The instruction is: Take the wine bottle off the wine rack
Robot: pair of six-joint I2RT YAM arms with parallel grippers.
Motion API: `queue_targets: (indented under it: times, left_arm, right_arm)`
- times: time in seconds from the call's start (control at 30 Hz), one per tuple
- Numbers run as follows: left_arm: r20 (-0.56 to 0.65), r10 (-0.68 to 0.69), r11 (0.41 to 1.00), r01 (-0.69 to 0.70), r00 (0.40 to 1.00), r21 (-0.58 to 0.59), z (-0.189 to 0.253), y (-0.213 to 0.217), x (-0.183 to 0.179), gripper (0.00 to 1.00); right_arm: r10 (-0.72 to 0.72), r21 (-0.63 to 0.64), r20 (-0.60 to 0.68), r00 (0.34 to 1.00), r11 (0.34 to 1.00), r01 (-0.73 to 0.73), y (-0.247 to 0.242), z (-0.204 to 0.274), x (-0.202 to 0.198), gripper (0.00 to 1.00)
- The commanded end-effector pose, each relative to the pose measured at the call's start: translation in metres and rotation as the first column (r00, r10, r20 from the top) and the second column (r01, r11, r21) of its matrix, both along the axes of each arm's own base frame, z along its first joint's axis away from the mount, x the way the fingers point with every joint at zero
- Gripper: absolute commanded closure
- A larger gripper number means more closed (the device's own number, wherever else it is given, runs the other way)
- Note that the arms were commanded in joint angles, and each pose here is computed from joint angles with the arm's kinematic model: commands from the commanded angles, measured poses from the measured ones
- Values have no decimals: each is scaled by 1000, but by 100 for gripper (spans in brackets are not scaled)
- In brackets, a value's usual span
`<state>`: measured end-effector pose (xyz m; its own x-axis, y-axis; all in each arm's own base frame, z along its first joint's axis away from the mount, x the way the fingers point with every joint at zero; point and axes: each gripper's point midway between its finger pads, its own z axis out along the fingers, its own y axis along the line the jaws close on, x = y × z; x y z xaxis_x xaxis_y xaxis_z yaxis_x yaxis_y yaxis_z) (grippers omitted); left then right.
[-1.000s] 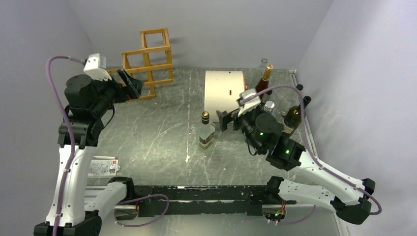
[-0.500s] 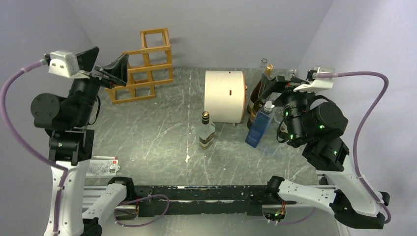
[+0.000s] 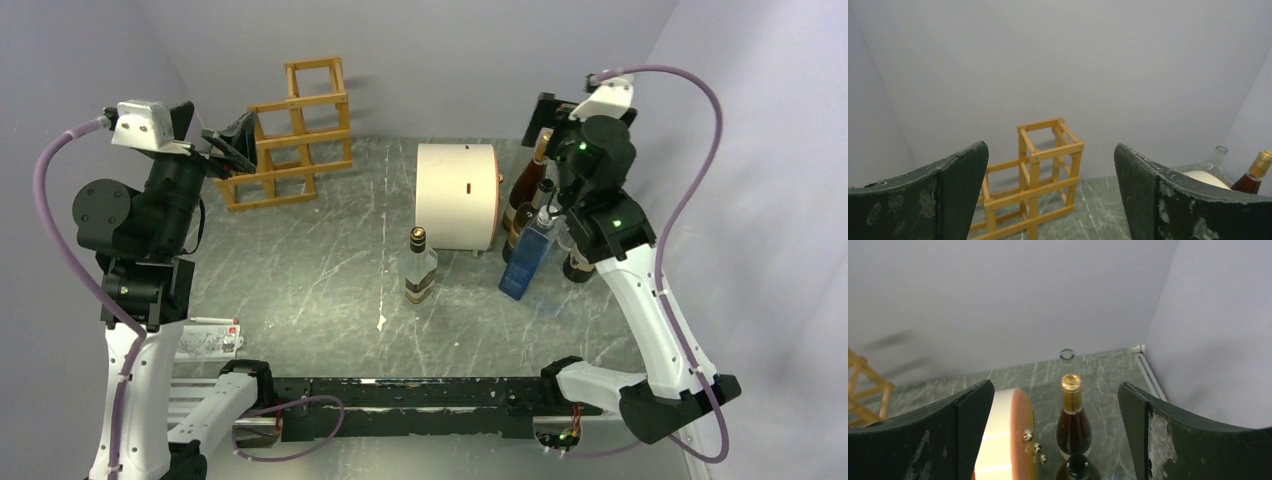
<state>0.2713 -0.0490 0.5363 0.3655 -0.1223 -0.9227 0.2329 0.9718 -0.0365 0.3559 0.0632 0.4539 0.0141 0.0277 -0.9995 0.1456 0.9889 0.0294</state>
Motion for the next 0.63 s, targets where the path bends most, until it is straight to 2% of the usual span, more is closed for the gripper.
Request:
queue_targets:
  times: [0.0,0.1,0.33,0.47,0.6]
  left_arm:
    - [-6,95,995,-95,995,15,1,16,-1,1]
    - [-13,132,991,-132,991,-5,0,24,-2,1]
    - [-3,92,996,-92,996,-17,0,17,-6,1]
    - [-3,81,996,-81,997,-20,1,15,-6,1]
    - [-13,74,997,-75,997,-20,0,14,-5,1]
  right_arm:
    - [-2,117,90,996,993,-9,-28,32,-19,0]
    - [56,118,132,990,990,-71,-26,42,-37,0]
    - [117,95,215,970,986,-140,-26,53,-69,0]
    - [116,106,249,961,984,-146,-29,57,-77,0]
    - [129,99,226,965,983,-155,-25,46,-73,0]
